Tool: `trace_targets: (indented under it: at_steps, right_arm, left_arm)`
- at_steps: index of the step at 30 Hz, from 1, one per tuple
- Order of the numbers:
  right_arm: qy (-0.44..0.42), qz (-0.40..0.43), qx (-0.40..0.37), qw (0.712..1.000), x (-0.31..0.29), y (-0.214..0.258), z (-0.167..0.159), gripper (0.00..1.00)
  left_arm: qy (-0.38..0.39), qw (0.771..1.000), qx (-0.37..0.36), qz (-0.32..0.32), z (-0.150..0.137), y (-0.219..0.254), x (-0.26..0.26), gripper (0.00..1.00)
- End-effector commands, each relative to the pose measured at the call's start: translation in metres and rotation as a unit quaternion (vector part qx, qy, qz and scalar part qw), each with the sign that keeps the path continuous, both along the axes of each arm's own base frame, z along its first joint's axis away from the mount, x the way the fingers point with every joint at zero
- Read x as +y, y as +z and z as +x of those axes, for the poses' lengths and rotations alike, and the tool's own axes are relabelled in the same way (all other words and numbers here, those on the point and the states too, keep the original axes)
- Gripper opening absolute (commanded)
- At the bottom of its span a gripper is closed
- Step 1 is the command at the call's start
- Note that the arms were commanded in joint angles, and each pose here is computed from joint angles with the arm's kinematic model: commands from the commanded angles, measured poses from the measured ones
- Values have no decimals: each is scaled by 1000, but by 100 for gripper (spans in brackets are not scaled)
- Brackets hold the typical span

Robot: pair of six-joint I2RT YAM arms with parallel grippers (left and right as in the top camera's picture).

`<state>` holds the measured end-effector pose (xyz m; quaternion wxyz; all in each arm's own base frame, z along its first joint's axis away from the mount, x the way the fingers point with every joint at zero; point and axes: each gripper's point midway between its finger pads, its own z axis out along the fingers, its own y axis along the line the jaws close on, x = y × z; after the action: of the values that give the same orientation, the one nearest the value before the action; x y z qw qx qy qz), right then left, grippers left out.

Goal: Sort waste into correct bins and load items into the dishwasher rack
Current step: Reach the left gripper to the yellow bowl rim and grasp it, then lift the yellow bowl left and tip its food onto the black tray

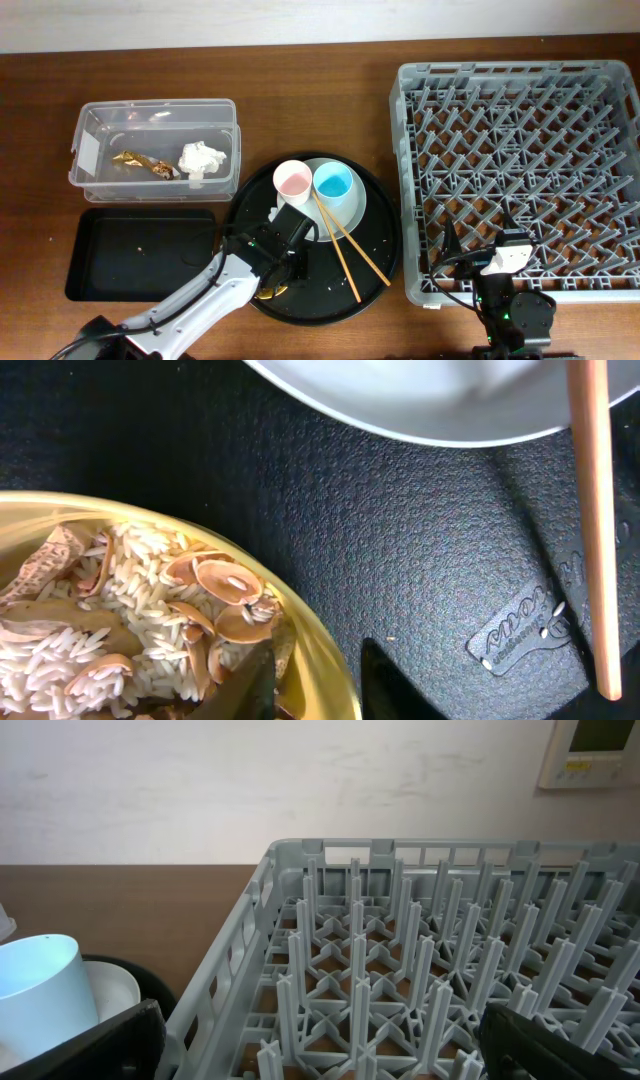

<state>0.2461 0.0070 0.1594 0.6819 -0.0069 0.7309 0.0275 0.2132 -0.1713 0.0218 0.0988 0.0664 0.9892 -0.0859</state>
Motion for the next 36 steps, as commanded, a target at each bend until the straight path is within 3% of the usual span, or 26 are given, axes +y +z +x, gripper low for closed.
trace_targets:
  at_steps: [1, 14, 16, 24, 36]
  right_arm:
    - [-4, 3, 2, 1000, -2, -2, 0, 98]
    - [-4, 3, 2, 1000, -2, -2, 0, 98]
    - [-4, 3, 2, 1000, -2, -2, 0, 98]
    - [-4, 3, 2, 1000, -2, -2, 0, 98]
    - [-5, 3, 2, 1000, -2, -2, 0, 98]
  left_arm:
    - [4, 1000, -13, 0, 5, 4, -1, 25]
    - [6, 999, -34, -7, 13, 14, -5, 25]
    - [6, 999, -34, -7, 14, 14, -5, 13]
    - [6, 999, -33, -7, 14, 18, -6, 8]
    - [8, 1000, -29, -3, 27, 74, -14, 1]
